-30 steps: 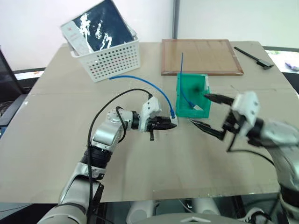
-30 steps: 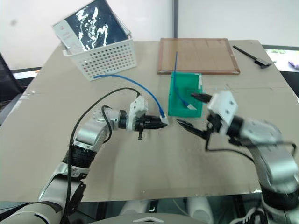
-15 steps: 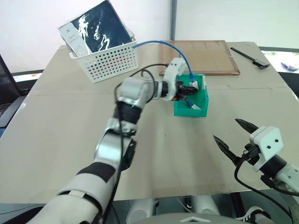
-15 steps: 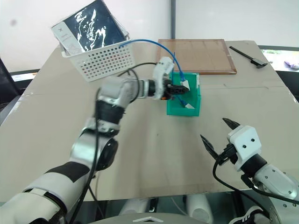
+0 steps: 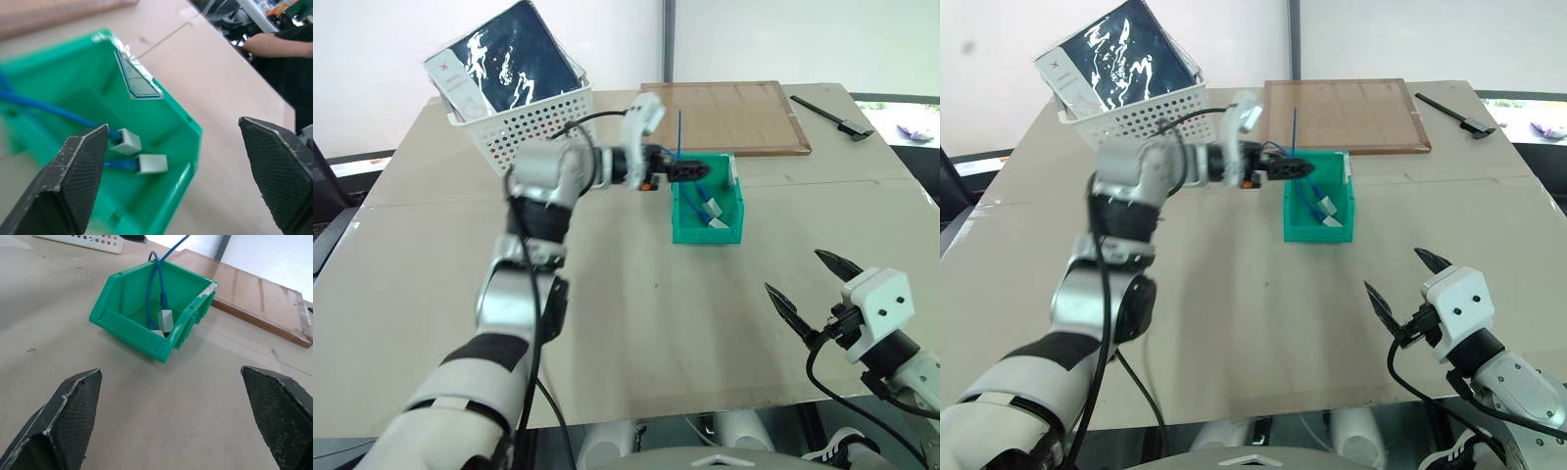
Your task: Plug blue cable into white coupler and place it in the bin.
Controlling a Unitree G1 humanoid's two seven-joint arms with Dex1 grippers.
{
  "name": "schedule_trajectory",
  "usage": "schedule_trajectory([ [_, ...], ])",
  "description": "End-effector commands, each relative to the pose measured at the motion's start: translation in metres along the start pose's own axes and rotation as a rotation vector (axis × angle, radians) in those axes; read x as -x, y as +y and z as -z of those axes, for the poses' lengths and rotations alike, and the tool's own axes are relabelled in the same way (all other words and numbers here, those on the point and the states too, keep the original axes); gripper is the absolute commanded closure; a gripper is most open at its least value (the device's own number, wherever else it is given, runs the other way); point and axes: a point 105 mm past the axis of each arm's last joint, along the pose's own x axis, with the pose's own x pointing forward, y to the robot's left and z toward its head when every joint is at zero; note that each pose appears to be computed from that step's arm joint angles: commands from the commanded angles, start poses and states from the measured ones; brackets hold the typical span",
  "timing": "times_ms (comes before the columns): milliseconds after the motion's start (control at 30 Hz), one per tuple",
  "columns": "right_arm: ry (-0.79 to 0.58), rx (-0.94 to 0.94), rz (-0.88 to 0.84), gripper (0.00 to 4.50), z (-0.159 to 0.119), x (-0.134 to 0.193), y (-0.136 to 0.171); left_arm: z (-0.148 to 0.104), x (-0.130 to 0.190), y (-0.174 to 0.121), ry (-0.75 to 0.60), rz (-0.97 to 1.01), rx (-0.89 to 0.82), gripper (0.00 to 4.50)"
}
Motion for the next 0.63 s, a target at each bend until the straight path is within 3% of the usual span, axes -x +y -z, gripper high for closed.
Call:
schedule_trajectory([
  [33, -0.038, 0.021, -0.021, 0.0, -0.007, 0.001, -0.01, -0.006, 0.032, -0.028, -0.135, 0.089, -0.186, 0.02],
  [233, 0.025, 0.039, -0.135, 0.0, 0.007, 0.005, -0.031, 0.071, 0.094, -0.015, -0.052, -0.083, -0.199, 0.02],
  [333, 0.08, 0.044, -0.188, 0.0, 0.02, 0.01, -0.045, 0.106, 0.124, -0.025, -0.013, -0.147, -0.178, 0.02],
  [633, 0.13, 0.029, -0.223, 0.0, 0.045, 0.014, -0.058, 0.148, 0.152, -0.055, 0.033, -0.217, -0.136, 0.02],
])
